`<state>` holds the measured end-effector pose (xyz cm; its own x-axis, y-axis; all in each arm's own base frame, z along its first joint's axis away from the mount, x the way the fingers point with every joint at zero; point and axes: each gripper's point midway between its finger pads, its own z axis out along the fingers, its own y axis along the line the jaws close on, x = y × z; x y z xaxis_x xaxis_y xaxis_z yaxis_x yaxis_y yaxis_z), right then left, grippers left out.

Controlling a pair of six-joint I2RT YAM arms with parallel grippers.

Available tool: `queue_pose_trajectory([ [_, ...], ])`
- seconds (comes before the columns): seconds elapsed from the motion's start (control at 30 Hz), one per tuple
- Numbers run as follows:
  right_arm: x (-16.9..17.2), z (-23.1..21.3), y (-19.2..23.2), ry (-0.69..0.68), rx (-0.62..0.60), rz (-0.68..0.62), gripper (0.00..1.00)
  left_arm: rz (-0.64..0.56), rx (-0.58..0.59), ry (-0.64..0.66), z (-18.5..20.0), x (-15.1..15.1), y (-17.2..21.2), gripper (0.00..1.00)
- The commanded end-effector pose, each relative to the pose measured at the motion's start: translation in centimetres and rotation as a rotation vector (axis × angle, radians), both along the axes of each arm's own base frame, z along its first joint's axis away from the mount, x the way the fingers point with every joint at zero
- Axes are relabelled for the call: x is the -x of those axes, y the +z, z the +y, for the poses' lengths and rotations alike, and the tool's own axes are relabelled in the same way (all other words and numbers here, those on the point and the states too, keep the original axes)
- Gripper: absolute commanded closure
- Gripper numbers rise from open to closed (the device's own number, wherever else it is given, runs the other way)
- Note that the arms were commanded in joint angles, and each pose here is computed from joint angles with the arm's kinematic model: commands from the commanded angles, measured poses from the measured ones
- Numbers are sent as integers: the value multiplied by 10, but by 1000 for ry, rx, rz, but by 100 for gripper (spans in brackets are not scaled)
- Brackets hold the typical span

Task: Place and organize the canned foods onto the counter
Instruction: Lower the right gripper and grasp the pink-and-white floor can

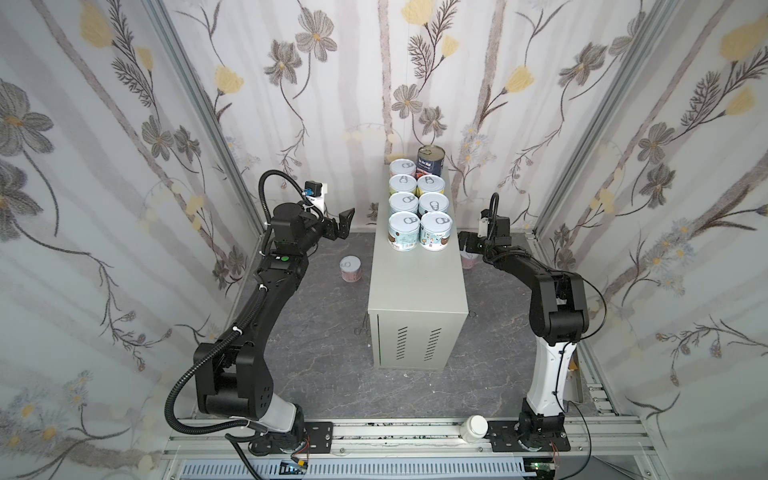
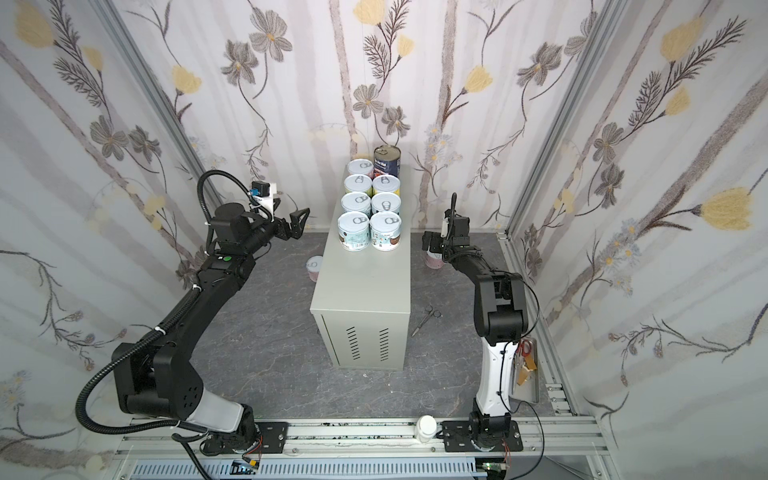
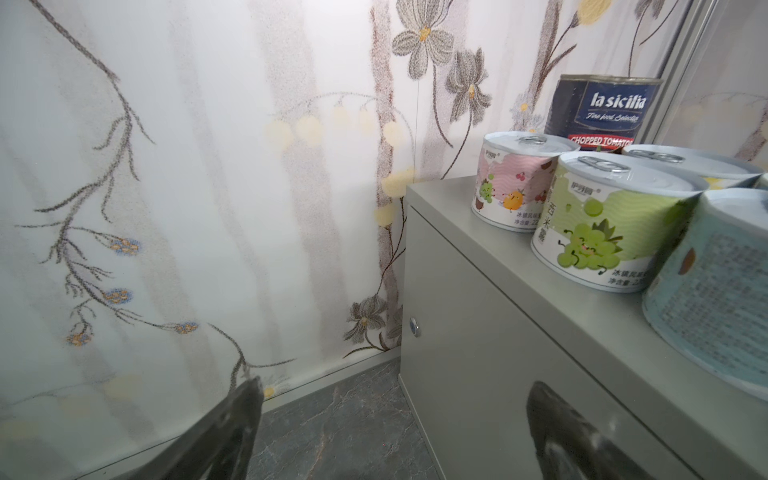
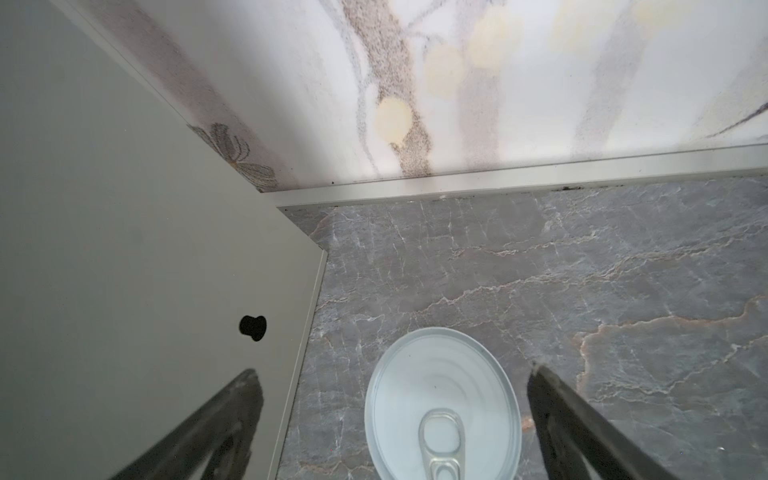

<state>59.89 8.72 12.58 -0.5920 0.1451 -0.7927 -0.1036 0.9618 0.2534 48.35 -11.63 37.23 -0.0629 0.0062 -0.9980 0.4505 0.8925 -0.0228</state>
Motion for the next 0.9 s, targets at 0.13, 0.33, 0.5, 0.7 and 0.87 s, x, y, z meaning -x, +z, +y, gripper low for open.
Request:
queue_pose_trajectory([
  [0.13, -5, -3, -31, -35, 28, 102, 1, 0, -13, -12, 2, -3, -4, 0],
  [0.33, -6, -4, -44, -38, 86, 135, 2, 9, -12, -17, 2, -6, -8, 0],
  [0.5, -6, -6, -56, -38, 108, 162, 3, 14, -11, -26, 0, -9, -10, 0],
  [0.7, -11, -5, -61, -33, 115, 173, 8, 20, -8, -31, -1, -12, -10, 0],
  [0.87, -12, -3, -65, -17, 120, 190, 14, 24, -5, -35, -2, -13, -10, 0],
])
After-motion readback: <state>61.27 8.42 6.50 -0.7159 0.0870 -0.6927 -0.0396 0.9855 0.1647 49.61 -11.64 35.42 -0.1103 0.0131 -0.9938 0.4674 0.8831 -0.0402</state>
